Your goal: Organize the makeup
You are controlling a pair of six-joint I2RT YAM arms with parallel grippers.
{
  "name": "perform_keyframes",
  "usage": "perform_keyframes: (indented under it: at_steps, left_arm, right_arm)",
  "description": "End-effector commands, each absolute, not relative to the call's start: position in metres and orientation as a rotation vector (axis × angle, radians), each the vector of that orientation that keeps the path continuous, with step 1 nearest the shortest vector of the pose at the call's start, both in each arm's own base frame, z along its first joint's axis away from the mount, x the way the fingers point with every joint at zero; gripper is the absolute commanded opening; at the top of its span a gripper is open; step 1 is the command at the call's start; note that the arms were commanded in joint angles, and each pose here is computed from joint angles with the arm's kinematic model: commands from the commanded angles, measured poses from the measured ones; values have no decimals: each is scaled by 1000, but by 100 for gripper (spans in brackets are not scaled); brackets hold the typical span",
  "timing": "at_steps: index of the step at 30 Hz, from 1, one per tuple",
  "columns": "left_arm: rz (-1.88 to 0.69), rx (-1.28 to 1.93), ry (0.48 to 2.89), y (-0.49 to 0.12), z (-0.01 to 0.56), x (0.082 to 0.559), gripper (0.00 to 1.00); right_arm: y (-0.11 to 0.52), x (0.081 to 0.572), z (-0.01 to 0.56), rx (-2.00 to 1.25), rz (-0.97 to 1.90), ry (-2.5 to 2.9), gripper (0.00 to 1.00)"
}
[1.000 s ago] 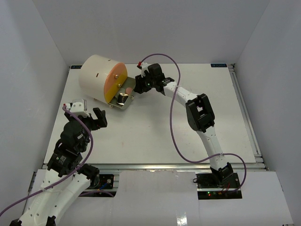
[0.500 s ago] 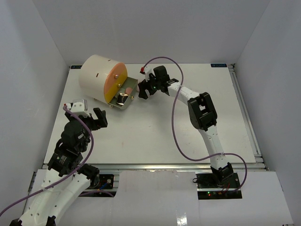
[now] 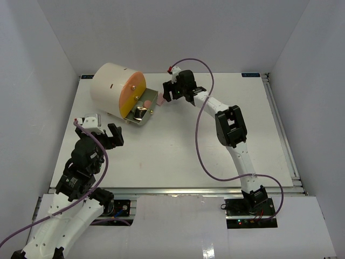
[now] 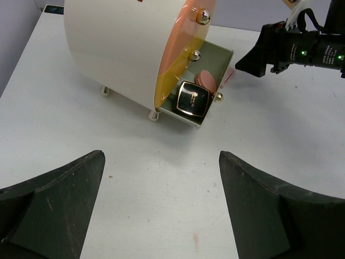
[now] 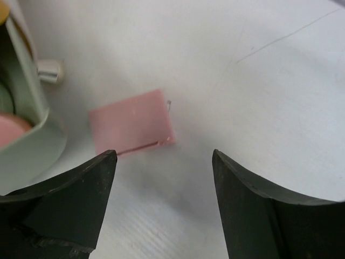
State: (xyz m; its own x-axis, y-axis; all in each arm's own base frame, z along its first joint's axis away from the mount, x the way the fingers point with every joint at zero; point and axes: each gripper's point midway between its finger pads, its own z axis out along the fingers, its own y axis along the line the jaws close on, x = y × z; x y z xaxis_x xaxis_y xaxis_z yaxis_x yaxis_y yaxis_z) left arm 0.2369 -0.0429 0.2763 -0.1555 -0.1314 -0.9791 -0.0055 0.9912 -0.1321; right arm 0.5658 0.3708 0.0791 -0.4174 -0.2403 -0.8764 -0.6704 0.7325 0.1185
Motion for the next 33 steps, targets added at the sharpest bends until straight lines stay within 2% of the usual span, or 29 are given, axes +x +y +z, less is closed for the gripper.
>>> perform_keyframes:
  at_steps: [1, 11, 18, 25, 33]
  left_arm:
    - [-88, -130, 1730, -40, 275, 241, 98]
    - [-61, -144, 1757, -39, 270, 246, 98]
    - [-43, -149, 1760, -36, 269, 247, 98]
    - [-39, -148, 1759, -36, 269, 247, 98]
    - [-38, -148, 1760, -36, 269, 247, 98]
  right_arm:
    - [378, 605, 113, -487, 563, 1869, 76]
    - [390, 623, 93, -429, 574, 1836, 72]
    - [403, 626, 99, -447, 546, 1762, 70]
    - [426, 618, 98, -469, 557, 1726, 69]
    - [425, 621, 95, -452, 534, 1724, 69]
